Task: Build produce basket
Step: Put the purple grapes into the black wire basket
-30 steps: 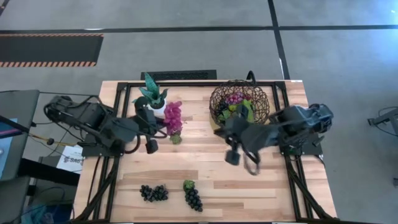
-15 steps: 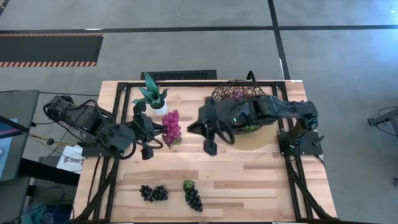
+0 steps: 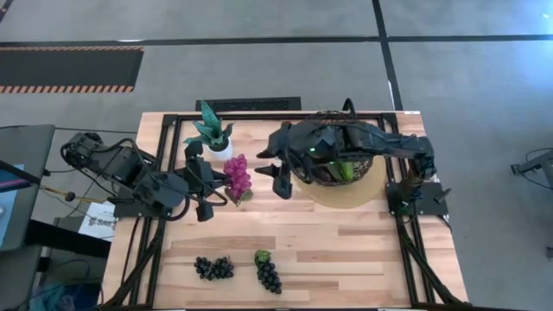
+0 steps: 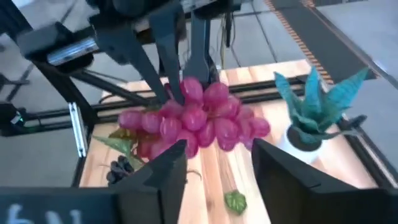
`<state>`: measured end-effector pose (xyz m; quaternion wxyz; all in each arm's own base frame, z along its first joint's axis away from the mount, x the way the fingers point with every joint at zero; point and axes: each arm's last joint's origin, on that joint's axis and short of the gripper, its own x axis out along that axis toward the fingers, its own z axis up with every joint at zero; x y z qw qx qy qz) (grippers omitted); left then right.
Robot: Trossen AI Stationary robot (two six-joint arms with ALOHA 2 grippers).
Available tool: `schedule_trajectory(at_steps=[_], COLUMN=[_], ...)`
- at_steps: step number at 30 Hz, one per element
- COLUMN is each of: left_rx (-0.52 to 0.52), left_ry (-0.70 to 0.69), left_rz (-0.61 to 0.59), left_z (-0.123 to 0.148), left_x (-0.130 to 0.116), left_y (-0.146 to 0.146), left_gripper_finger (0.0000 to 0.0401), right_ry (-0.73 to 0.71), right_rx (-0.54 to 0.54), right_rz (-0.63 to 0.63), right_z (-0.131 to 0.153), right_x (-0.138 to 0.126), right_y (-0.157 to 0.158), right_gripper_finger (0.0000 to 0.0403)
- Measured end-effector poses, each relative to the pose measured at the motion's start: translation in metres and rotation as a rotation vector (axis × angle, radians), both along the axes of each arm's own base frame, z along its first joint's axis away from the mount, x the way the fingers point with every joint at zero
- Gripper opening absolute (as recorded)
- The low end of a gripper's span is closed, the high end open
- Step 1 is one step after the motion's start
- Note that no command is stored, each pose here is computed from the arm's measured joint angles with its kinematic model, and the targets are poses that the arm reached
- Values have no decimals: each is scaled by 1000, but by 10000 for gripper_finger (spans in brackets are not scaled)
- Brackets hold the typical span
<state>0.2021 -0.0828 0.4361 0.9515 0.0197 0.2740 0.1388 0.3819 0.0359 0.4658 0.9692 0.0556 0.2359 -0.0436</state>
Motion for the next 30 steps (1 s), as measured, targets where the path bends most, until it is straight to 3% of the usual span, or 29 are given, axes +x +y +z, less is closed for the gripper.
schedule_trajectory(at_steps=[3, 9, 30], left_rx=[-1, -4, -3], left_ry=[-1, -4, -2], left_rz=[1, 6, 10], left_z=[0, 0, 0], left_x=[0, 0, 0], left_y=[0, 0, 0], left_gripper_finger=[0, 0, 0], right_ry=[62, 9, -51], right_rx=[5, 0, 8], right_rz=[18, 93, 117], right_z=[-14, -22, -18], right_x=[9, 29, 33], right_y=[-4, -4, -2], right_gripper_finger=[222, 226, 218])
